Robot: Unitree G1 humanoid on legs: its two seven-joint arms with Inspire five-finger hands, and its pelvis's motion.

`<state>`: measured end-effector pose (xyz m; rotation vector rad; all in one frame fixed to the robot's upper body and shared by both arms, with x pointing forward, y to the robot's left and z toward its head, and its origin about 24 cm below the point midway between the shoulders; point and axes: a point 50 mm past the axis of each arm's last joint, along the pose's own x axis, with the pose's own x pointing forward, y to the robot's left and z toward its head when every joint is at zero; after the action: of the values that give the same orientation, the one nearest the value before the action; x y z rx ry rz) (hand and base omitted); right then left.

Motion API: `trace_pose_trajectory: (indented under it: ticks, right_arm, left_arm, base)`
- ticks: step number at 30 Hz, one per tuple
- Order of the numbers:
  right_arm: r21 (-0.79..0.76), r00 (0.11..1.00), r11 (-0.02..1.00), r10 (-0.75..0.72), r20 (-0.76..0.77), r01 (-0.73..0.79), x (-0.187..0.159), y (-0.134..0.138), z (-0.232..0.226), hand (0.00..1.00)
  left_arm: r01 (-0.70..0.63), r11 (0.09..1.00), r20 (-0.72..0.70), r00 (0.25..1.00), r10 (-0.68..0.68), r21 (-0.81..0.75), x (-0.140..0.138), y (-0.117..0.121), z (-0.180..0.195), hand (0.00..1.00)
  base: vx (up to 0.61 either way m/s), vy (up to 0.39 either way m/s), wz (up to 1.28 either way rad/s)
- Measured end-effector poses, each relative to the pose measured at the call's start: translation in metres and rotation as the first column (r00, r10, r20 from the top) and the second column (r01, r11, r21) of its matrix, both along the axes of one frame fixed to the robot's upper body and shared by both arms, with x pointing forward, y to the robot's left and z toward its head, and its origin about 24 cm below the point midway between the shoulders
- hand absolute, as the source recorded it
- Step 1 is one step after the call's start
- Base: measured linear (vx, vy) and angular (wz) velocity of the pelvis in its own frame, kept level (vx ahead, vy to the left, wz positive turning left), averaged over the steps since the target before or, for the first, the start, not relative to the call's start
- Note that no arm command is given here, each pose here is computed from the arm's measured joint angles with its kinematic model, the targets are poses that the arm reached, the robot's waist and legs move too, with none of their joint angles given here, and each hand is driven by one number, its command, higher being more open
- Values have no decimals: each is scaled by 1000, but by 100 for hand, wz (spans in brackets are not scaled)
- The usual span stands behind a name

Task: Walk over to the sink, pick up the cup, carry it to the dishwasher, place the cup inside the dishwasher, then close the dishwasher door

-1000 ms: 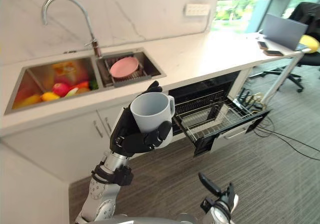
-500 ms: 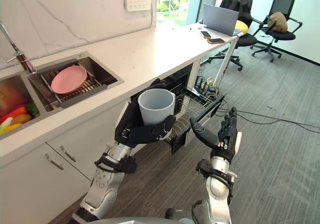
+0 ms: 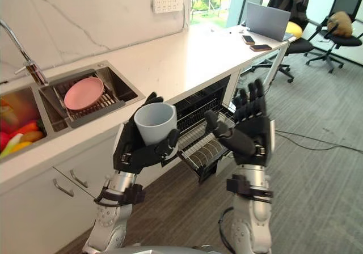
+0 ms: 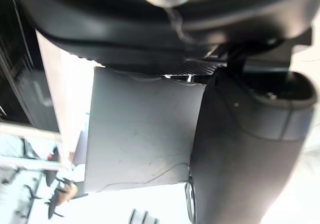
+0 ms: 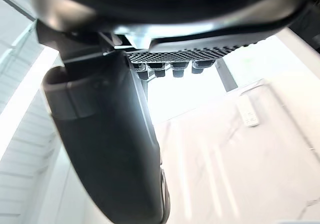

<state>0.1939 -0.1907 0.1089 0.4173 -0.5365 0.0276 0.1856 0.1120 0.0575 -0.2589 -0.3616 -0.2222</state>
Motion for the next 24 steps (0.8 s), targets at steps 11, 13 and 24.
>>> trace_pose_trajectory:
  ticks: [11,13,24]
  right_arm:
    - [-1,994,999,50,-101,-51,11,9,-15,100]
    - [-2,992,999,50,-112,-50,11,8,-15,100]
    - [-1,974,990,139,-177,-141,18,18,-16,100]
  left_arm:
    - [-71,995,83,994,65,74,16,7,12,0]
    - [-71,995,82,994,65,72,16,7,12,0]
    - [-54,983,99,994,37,178,13,-9,10,0]
  base:
    - [222,55,15]
    - [136,-33,4]
    - [35,42,2]
